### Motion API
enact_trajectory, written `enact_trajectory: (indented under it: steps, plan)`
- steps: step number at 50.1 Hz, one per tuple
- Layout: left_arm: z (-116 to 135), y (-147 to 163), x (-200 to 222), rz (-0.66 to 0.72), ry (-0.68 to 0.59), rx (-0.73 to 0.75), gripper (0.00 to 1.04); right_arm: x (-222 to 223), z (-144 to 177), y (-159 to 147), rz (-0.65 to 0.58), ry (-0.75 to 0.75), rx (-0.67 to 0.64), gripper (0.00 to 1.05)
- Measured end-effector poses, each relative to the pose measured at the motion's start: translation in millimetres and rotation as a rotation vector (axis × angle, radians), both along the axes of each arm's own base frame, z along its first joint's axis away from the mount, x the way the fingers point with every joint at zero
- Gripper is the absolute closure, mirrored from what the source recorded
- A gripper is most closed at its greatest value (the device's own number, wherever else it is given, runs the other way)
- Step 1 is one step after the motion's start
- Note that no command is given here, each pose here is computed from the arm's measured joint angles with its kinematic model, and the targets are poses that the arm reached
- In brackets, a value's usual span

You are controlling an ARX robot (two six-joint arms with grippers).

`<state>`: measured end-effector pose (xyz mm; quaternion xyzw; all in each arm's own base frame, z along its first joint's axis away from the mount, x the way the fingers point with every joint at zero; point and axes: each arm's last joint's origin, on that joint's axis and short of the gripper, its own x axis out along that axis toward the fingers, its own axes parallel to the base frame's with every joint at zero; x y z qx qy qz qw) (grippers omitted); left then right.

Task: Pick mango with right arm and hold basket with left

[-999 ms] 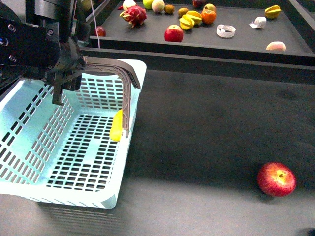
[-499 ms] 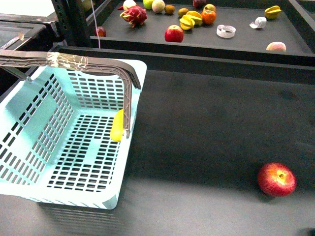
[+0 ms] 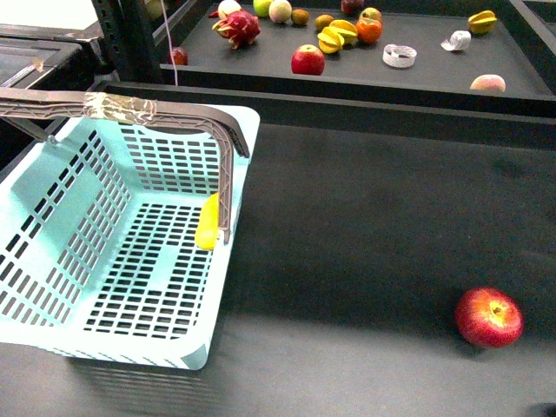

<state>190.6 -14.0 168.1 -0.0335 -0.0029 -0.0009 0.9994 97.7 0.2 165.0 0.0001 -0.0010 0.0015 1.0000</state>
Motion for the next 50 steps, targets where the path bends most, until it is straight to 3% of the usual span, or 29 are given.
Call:
enact_trajectory:
  steps: [5, 50]
  plan:
    - [-8, 9, -16, -0.022, 0.030, 0.041, 1.00, 0, 0, 0, 0.000, 0.000, 0.000, 0.08]
    - [5, 14, -71, 0.000, -0.017, 0.058, 1.01, 0, 0, 0, 0.000, 0.000, 0.000, 0.08]
